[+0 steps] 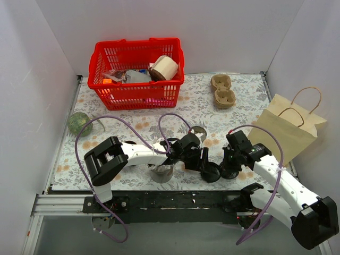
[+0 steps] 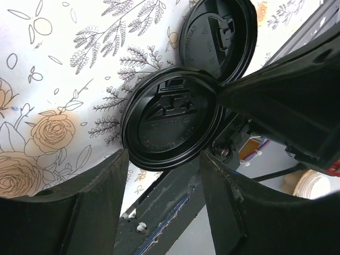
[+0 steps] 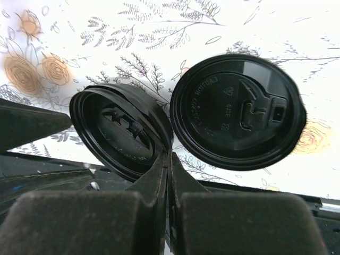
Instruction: Pack the takeout coffee
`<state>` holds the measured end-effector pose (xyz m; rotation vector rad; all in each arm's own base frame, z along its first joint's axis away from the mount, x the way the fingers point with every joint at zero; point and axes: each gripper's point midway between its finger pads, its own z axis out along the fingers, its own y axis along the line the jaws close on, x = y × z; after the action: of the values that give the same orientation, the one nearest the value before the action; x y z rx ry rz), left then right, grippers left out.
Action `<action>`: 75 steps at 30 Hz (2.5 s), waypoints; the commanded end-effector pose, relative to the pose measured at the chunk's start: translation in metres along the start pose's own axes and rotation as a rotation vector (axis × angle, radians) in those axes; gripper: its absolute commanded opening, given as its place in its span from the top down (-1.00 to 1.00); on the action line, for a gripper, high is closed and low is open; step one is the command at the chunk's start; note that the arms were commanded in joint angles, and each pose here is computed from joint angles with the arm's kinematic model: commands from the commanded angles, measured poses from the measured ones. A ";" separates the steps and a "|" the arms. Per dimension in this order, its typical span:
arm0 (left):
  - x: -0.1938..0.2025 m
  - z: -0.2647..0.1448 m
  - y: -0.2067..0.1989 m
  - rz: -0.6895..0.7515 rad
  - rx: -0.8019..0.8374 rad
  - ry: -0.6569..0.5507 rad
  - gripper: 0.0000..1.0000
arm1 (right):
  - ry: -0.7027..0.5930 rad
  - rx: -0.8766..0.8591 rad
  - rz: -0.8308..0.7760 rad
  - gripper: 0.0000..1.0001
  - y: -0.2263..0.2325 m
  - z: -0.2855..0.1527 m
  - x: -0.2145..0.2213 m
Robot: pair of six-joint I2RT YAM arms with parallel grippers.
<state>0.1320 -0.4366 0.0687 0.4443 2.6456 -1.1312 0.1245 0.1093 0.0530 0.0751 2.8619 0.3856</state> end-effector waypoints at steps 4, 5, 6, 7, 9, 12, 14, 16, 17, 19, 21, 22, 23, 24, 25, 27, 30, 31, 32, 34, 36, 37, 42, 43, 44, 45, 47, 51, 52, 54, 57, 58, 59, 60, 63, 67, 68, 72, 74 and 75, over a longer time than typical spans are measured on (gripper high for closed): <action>-0.023 -0.021 -0.052 0.116 0.134 -0.071 -0.17 | -0.080 0.078 0.064 0.97 -0.005 -0.029 -0.019; -0.023 -0.024 -0.056 0.165 0.135 -0.089 -0.21 | -0.085 0.087 0.065 0.97 -0.006 -0.030 -0.021; -0.028 -0.027 -0.062 0.190 0.139 -0.113 -0.24 | -0.084 0.112 0.065 0.97 -0.009 -0.030 -0.022; -0.034 -0.030 -0.063 0.212 0.125 -0.151 -0.26 | -0.073 0.135 0.065 0.97 -0.013 -0.032 -0.020; -0.042 -0.041 -0.070 0.273 0.121 -0.198 -0.36 | -0.093 0.189 0.061 0.97 -0.019 -0.038 -0.027; -0.052 -0.052 -0.076 0.347 0.118 -0.244 -0.43 | -0.111 0.274 0.067 0.97 -0.031 -0.050 -0.032; -0.055 -0.056 -0.085 0.390 0.136 -0.252 -0.46 | -0.127 0.276 0.071 0.97 -0.031 -0.053 -0.035; -0.057 -0.055 -0.088 0.430 0.148 -0.250 -0.49 | -0.140 0.275 0.082 0.97 -0.031 -0.054 -0.037; -0.054 -0.056 -0.097 0.454 0.192 -0.233 -0.49 | -0.142 0.279 0.088 0.97 -0.032 -0.054 -0.036; -0.046 -0.050 -0.104 0.500 0.236 -0.197 -0.49 | -0.146 0.287 0.109 0.97 -0.033 -0.054 -0.036; -0.034 -0.041 -0.117 0.536 0.297 -0.149 -0.49 | -0.152 0.281 0.129 0.97 -0.032 -0.055 -0.036; -0.031 -0.037 -0.121 0.555 0.313 -0.141 -0.47 | -0.155 0.276 0.138 0.97 -0.031 -0.056 -0.037; -0.025 -0.033 -0.127 0.583 0.326 -0.132 -0.45 | -0.158 0.266 0.140 0.97 -0.029 -0.057 -0.038; -0.026 -0.030 -0.134 0.597 0.339 -0.136 -0.42 | -0.152 0.247 0.142 0.97 -0.026 -0.057 -0.037; -0.021 -0.019 -0.129 0.606 0.331 -0.113 -0.35 | -0.152 0.240 0.145 0.97 -0.025 -0.059 -0.038; -0.019 -0.014 -0.137 0.634 0.344 -0.112 -0.28 | -0.141 0.232 0.143 0.97 -0.023 -0.061 -0.038; -0.011 -0.001 -0.132 0.647 0.344 -0.077 -0.25 | -0.121 0.219 0.132 0.97 -0.021 -0.064 -0.037; -0.011 -0.001 -0.136 0.655 0.366 -0.086 -0.24 | -0.116 0.210 0.132 0.97 -0.020 -0.064 -0.037; -0.010 0.001 -0.137 0.656 0.375 -0.084 -0.23 | -0.110 0.199 0.136 0.97 -0.020 -0.063 -0.038; -0.005 0.003 -0.135 0.649 0.392 -0.073 -0.19 | -0.093 0.145 0.130 0.97 -0.012 -0.060 -0.037; -0.005 0.001 -0.138 0.648 0.416 -0.093 -0.10 | -0.080 0.103 0.136 0.97 -0.008 -0.057 -0.038; -0.005 0.002 -0.136 0.645 0.407 -0.099 -0.08 | -0.078 0.093 0.135 0.97 -0.007 -0.057 -0.038; -0.013 0.007 -0.123 0.642 0.337 -0.141 0.07 | -0.072 0.067 0.119 0.97 -0.003 -0.060 -0.039; -0.015 0.006 -0.123 0.645 0.331 -0.152 0.08 | -0.063 0.044 0.119 0.97 0.002 -0.061 -0.038; -0.016 0.006 -0.121 0.649 0.320 -0.156 0.08 | -0.061 0.037 0.115 0.97 0.003 -0.062 -0.038; -0.018 0.007 -0.117 0.650 0.303 -0.164 0.08 | -0.051 0.029 0.111 0.97 0.004 -0.062 -0.036; -0.020 0.006 -0.113 0.663 0.270 -0.175 0.08 | -0.043 0.027 0.110 0.97 0.004 -0.062 -0.035; -0.024 0.007 -0.100 0.673 0.204 -0.189 0.09 | -0.045 0.056 0.110 0.97 -0.001 -0.064 -0.035; -0.024 0.006 -0.099 0.672 0.198 -0.188 0.09 | -0.043 0.058 0.112 0.97 -0.002 -0.064 -0.034; -0.023 0.007 -0.096 0.664 0.190 -0.186 0.13 | -0.031 0.055 0.110 0.97 -0.001 -0.063 -0.033; -0.022 0.008 -0.095 0.654 0.190 -0.182 0.28 | -0.029 0.047 0.107 0.97 0.000 -0.061 -0.032; -0.022 0.008 -0.097 0.650 0.193 -0.183 0.29 | -0.027 0.043 0.104 0.97 0.000 -0.060 -0.032; -0.022 0.009 -0.097 0.647 0.196 -0.185 0.31 | -0.027 0.038 0.103 0.97 0.001 -0.060 -0.032; -0.021 0.009 -0.098 0.642 0.201 -0.180 0.38 | -0.022 0.030 0.100 0.97 0.002 -0.059 -0.030; -0.018 0.011 -0.099 0.632 0.216 -0.167 0.67 | -0.023 0.019 0.098 0.97 0.003 -0.057 -0.031; -0.017 0.016 -0.098 0.596 0.212 -0.160 1.00 | -0.014 0.012 0.095 0.97 0.003 -0.054 -0.028; -0.018 0.016 -0.097 0.589 0.209 -0.162 1.00 | -0.014 0.015 0.099 0.97 0.003 -0.054 -0.027; -0.018 0.020 -0.091 0.538 0.185 -0.170 1.00 | -0.050 0.057 0.116 0.85 -0.005 -0.054 -0.031; -0.016 0.022 -0.088 0.524 0.181 -0.165 1.00 | -0.061 0.054 0.117 0.71 -0.005 -0.054 -0.032; -0.017 0.023 -0.086 0.513 0.171 -0.172 1.00 | -0.062 0.053 0.117 0.58 -0.005 -0.054 -0.032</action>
<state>0.1159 -0.5123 0.1086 1.0163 2.1149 -1.1499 0.1365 0.0903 0.1082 0.2555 2.8577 0.3310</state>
